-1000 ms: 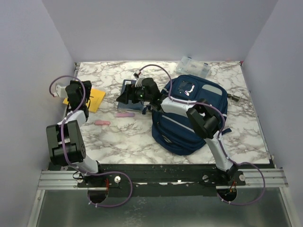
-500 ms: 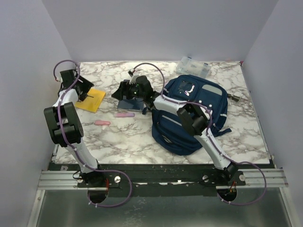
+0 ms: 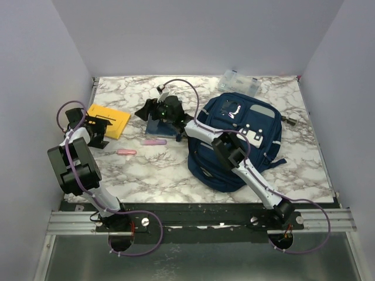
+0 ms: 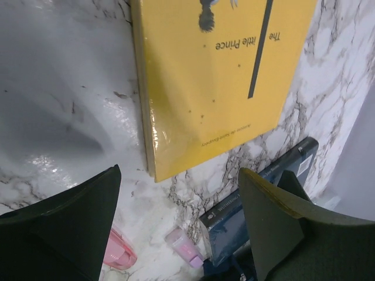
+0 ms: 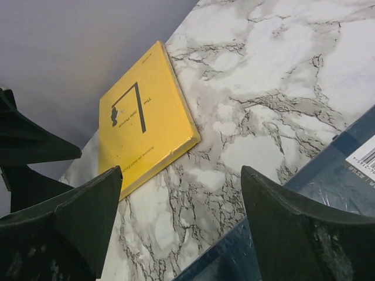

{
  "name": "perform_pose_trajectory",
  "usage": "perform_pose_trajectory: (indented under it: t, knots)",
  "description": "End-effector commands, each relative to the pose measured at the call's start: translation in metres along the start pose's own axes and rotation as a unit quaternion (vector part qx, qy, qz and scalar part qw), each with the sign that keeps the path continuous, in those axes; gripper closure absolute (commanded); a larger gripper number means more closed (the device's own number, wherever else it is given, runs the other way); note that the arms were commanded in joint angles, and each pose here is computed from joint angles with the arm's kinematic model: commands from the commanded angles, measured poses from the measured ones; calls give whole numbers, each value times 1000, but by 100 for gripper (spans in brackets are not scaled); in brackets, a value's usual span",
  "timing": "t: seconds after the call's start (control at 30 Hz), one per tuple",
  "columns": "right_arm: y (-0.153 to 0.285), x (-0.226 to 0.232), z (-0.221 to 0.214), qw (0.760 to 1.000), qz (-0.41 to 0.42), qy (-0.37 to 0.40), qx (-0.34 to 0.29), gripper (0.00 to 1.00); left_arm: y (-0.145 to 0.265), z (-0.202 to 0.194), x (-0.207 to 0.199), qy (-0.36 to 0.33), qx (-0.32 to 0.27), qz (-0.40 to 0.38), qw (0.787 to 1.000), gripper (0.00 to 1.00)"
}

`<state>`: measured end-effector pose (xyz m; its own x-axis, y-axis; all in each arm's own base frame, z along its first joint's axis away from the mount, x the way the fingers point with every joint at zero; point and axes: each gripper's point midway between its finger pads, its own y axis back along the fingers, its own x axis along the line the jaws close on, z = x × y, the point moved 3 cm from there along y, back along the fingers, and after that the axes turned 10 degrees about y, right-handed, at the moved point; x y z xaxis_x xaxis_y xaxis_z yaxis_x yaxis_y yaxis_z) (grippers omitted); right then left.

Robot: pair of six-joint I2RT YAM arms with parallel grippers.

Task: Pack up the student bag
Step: Adjust the book at the center of the board.

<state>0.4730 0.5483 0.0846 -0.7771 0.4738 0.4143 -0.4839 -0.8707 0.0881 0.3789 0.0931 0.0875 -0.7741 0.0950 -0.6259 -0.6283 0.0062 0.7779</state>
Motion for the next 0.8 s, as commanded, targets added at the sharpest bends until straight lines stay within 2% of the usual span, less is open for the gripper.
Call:
perform_pose_trajectory:
  t: [0.0,0.07,0.13,0.2,0.3,0.43,0.5,0.6,0.77]
  knots:
    - [-5,0,-2,999,-1,-35,-24,16,1,7,-6,33,-3,-14,999,16]
    - [-1,3,0,999,-1,-42,-25,17,-1,10,-9,40,-2,-4,999,16]
    - [4,7,5,999,0,-44,-28,18,0,10,-8,70,0,20,997,22]
    - [9,11,8,999,2,-43,-27,18,-1,6,-8,89,4,31,995,23]
    - [20,23,25,998,13,-41,-35,20,-4,-1,-11,112,2,39,993,24]
    - [40,40,45,998,25,-38,-44,21,-8,5,-18,131,-14,48,990,30]
    - [52,48,53,998,30,-37,-50,22,-9,12,-28,121,-32,28,992,34]
    - [67,62,70,997,42,-34,-62,22,-7,24,-61,60,-60,-71,994,40]
    - [82,74,73,997,57,-28,-37,22,-22,28,-84,12,-52,-95,994,37]
